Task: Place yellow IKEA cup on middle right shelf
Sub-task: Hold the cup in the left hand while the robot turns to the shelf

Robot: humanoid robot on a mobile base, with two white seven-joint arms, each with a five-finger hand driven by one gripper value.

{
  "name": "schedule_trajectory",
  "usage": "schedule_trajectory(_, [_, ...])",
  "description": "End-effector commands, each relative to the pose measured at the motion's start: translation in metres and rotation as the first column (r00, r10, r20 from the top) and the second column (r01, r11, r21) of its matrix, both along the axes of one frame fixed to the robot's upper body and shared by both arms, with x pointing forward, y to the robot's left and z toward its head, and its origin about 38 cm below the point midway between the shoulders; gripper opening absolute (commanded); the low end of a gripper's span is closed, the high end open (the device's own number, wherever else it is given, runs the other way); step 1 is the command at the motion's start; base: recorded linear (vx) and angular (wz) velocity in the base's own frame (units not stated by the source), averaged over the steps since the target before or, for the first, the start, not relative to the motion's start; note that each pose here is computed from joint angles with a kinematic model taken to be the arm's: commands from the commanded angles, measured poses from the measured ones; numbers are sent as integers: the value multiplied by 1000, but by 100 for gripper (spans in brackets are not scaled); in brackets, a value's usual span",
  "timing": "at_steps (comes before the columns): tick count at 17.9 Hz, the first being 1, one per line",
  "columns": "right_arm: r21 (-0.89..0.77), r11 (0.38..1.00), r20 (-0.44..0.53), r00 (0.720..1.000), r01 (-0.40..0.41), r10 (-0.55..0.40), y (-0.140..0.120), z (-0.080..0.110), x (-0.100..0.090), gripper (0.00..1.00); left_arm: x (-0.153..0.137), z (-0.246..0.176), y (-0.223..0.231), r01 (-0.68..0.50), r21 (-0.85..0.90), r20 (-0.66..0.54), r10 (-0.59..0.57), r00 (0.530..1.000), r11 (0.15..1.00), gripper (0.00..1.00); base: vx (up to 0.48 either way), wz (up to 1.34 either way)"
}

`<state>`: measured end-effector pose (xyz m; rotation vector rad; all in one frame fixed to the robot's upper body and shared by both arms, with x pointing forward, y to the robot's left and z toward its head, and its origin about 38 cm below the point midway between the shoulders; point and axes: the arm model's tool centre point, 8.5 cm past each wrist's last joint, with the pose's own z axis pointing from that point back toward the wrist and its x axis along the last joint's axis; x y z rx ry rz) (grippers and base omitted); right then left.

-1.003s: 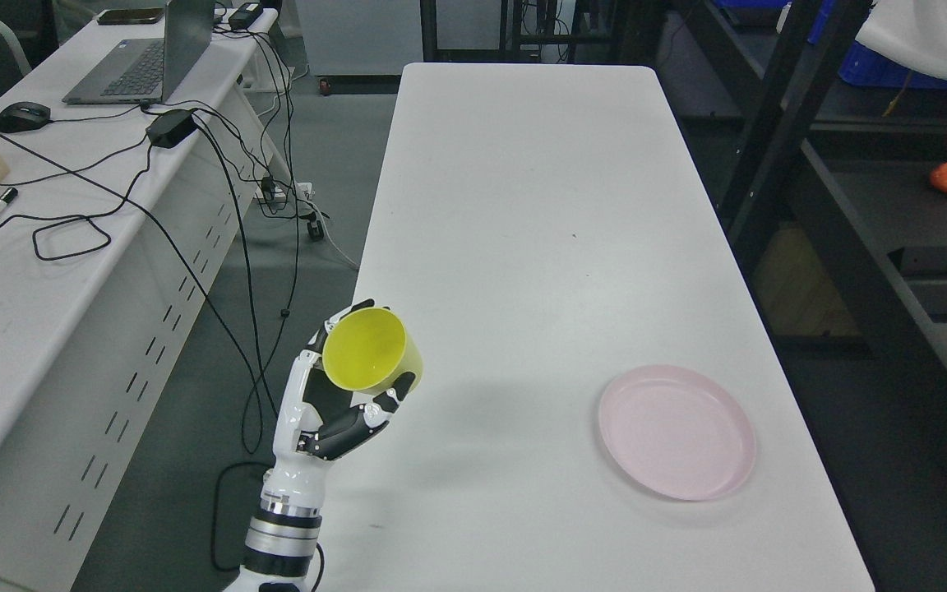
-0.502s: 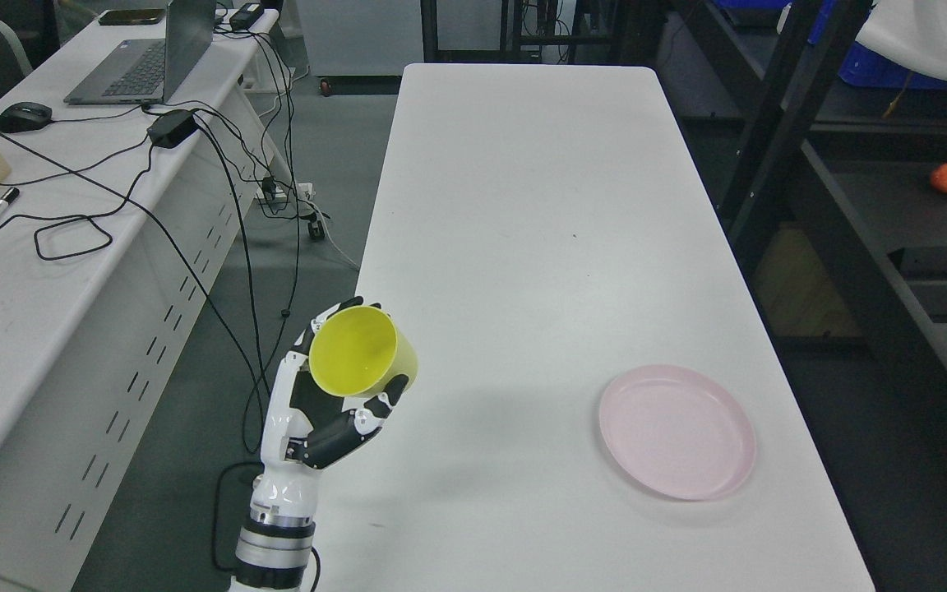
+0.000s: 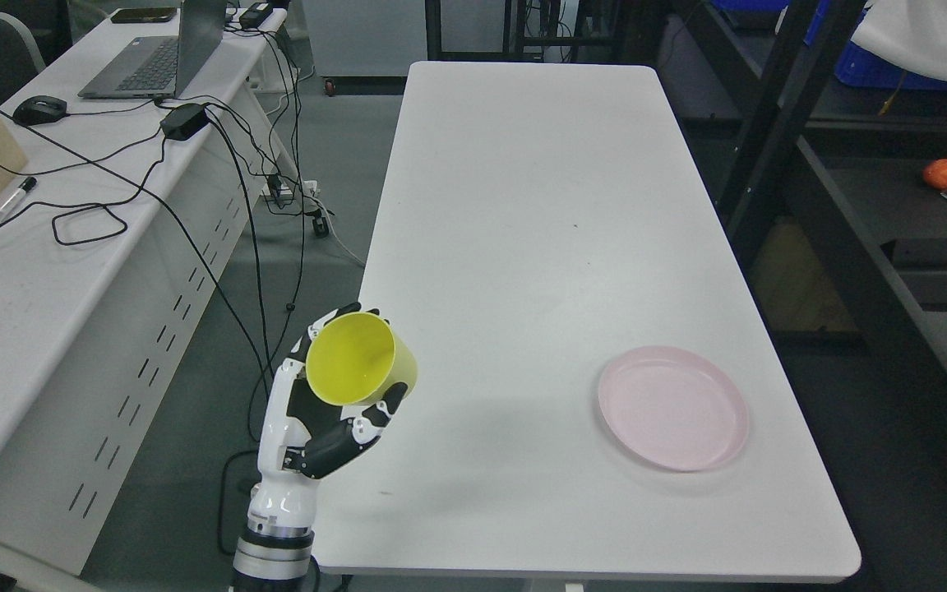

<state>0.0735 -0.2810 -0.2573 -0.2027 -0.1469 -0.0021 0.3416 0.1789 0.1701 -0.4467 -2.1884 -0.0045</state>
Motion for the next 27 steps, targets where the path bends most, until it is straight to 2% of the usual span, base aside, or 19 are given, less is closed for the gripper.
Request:
schedule_trajectory(1, [-13, 1000, -14, 1000, 8, -8, -10, 0, -9, 99, 1, 12, 0, 12, 14, 37, -12, 999, 1000, 0, -216, -98])
schedule_trajectory(11, [-13, 1000, -14, 1000, 8, -8, -10, 0, -9, 99, 2, 11, -1, 15, 15, 34, -16, 999, 1000, 0, -262, -384])
schedule_trajectory(27, [-13, 1000, -14, 1000, 8, -8, -10, 0, -9, 99, 3, 15, -11, 43, 13, 49, -43, 998, 999, 0, -282, -1074])
